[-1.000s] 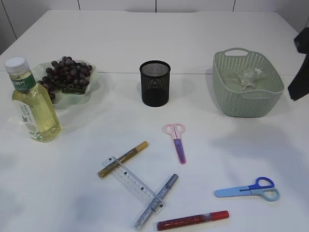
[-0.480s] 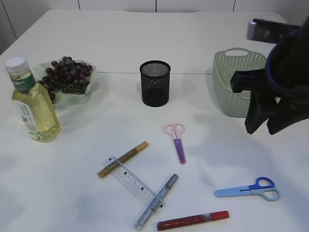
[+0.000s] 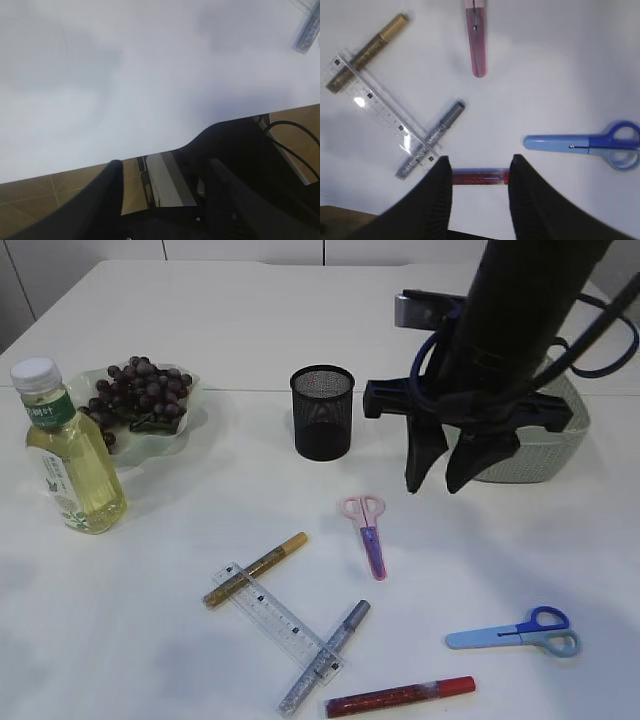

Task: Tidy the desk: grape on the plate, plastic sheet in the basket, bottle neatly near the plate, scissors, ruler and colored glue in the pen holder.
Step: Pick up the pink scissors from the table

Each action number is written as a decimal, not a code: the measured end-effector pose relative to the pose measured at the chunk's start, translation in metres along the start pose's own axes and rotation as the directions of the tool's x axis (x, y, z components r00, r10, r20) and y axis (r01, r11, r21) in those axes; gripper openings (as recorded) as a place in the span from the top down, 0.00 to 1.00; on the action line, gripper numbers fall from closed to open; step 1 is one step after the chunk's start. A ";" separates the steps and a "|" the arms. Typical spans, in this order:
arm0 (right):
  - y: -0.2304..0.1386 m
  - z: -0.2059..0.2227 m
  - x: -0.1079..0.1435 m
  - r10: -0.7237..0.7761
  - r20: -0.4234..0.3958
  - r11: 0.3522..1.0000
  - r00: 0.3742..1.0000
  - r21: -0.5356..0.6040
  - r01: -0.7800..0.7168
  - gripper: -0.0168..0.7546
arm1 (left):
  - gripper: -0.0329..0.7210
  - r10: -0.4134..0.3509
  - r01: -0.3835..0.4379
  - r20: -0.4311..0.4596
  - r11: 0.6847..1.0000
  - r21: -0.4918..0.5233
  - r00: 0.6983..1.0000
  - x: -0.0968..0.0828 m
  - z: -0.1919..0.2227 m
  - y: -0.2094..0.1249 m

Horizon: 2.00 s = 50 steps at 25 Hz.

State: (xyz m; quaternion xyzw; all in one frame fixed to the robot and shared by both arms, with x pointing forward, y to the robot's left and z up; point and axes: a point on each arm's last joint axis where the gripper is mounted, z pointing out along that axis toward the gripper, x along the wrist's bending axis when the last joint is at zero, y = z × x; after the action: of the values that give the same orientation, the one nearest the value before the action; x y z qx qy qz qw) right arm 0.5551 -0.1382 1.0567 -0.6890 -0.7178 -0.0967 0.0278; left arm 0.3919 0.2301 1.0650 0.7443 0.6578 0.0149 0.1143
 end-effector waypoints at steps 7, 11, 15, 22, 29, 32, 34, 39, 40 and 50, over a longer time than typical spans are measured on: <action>0.008 -0.002 -0.003 -0.025 0.058 0.999 0.998 -0.040 0.027 0.57 | 0.44 0.002 -0.002 0.000 1.000 0.002 1.000 0.000 0.000 0.000; 0.009 -0.003 -0.008 -0.041 0.108 0.997 0.993 -0.057 0.047 0.57 | 0.45 0.000 0.000 0.005 1.000 0.003 1.000 0.000 0.000 0.000; 0.011 0.004 -0.007 -0.032 0.103 0.999 0.994 -0.040 0.037 0.57 | 0.45 -0.001 0.001 0.009 1.000 0.004 1.000 -0.001 0.000 0.000; 0.031 0.043 0.004 0.002 0.064 0.999 0.998 0.049 -0.005 0.57 | 0.45 0.017 -0.017 0.013 1.000 0.005 1.000 -0.001 0.000 0.000; 0.063 0.057 0.017 0.005 0.032 1.000 0.999 0.014 -0.005 0.57 | 0.46 0.017 -0.017 0.019 1.000 0.007 1.000 -0.002 0.000 -0.001; 0.070 0.072 0.021 0.016 0.016 0.999 1.000 0.036 -0.016 0.57 | 0.46 0.017 -0.017 0.019 1.000 0.007 1.000 -0.002 0.000 -0.001; 0.072 0.081 0.020 0.020 0.022 0.998 1.000 0.054 -0.021 0.57 | 0.46 0.017 -0.017 0.019 1.000 0.007 1.000 -0.002 0.000 -0.001; 0.073 0.094 0.018 0.018 0.042 0.997 0.999 0.073 -0.021 0.57 | 0.46 0.016 -0.017 0.021 1.000 0.007 1.000 -0.002 0.000 -0.001; 0.073 0.094 0.018 0.017 0.043 0.997 0.999 0.072 -0.020 0.57 | 0.46 0.016 -0.017 0.021 1.000 0.007 1.000 -0.002 0.000 -0.001; 0.076 0.114 0.020 0.034 0.032 0.993 0.999 0.115 -0.037 0.57 | 0.46 0.016 -0.017 0.021 1.000 0.007 1.000 -0.002 0.000 -0.001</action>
State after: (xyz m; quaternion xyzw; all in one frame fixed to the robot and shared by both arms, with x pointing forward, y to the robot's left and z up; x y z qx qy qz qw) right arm 0.6401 -0.0964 0.9559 -0.7003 -0.7100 -0.0443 0.0588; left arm 0.3909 0.2284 1.0651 0.7503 0.6504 0.0057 0.1182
